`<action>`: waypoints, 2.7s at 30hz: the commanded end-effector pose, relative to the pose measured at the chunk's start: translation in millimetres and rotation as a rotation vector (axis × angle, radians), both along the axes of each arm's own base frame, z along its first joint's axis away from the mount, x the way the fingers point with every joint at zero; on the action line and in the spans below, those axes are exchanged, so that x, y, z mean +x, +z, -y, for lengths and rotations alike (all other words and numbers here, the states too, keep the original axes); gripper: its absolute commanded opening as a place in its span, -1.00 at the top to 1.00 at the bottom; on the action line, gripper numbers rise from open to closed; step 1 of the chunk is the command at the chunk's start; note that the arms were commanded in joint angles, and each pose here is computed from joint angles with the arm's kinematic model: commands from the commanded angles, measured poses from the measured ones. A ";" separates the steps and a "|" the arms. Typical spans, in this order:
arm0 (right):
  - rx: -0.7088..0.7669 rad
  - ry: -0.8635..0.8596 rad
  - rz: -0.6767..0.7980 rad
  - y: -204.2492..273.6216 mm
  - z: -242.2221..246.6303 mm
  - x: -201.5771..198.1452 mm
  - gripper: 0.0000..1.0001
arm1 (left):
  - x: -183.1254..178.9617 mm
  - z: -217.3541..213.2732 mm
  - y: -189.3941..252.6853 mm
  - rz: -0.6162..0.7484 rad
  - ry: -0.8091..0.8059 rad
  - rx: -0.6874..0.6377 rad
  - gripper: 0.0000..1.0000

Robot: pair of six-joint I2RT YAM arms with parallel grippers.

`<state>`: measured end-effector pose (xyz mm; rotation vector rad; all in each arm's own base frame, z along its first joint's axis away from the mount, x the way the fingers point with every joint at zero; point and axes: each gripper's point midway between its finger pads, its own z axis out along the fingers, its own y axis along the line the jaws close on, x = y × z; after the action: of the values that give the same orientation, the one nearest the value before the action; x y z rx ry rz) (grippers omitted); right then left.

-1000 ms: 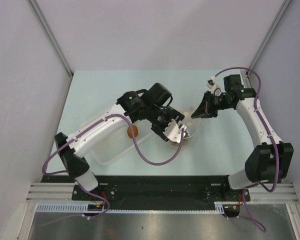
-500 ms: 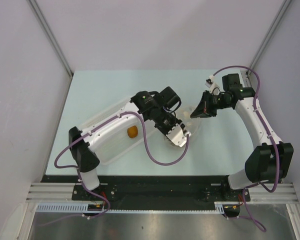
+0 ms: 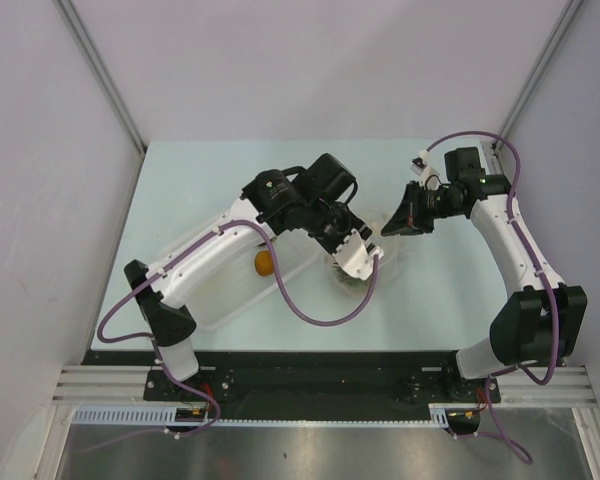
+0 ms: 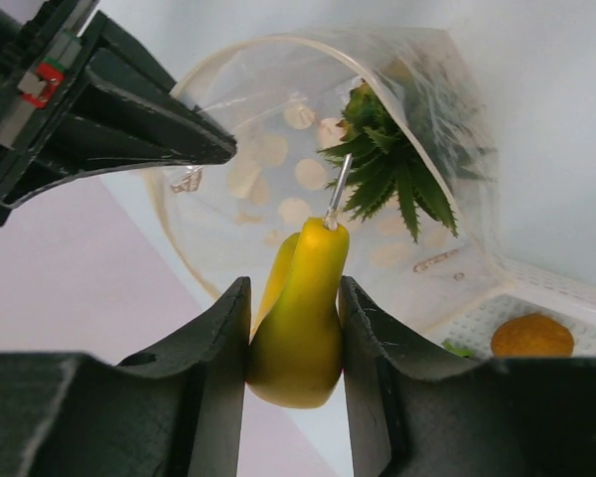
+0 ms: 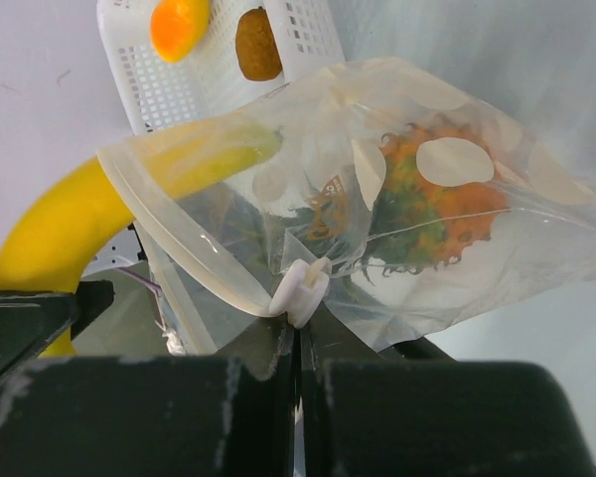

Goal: Place the food in the zip-top bag and seal the zipper
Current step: Adjust the fake fruit in the zipper food storage bag, then pick up the fake fruit from the bin.

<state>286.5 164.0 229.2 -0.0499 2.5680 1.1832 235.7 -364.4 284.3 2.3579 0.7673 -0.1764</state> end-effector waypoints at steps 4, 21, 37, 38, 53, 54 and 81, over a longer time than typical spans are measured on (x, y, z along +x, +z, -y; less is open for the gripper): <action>0.018 0.011 0.080 22.2 -3.0 7.1 1.00 | 4.8 26.2 28.4 0.031 0.000 -0.138 0.97; -0.013 0.049 0.147 29.2 2.3 10.0 1.00 | 22.4 83.3 -13.4 -0.150 0.238 -0.483 0.03; -0.065 0.031 0.160 22.8 10.4 22.0 1.00 | 7.6 -54.5 68.7 -0.448 0.684 -0.695 -0.89; -0.074 0.032 0.171 23.3 11.5 23.3 1.00 | 22.1 -74.7 66.5 -0.441 0.750 -0.680 -0.89; -0.173 0.024 0.233 24.1 23.4 32.3 1.00 | 47.4 -290.3 -124.3 -0.517 1.399 -0.015 -0.86; -0.175 0.022 0.235 24.7 23.8 32.2 1.00 | 48.0 -296.3 -130.5 -0.508 1.419 0.007 -0.86; -0.235 0.058 0.239 11.2 23.4 32.7 1.00 | 64.3 -317.8 -223.0 -0.503 1.483 0.234 0.04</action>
<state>315.2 140.4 227.6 -0.2699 2.5321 0.8584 291.1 -29.4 37.2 1.3592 2.6658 0.0759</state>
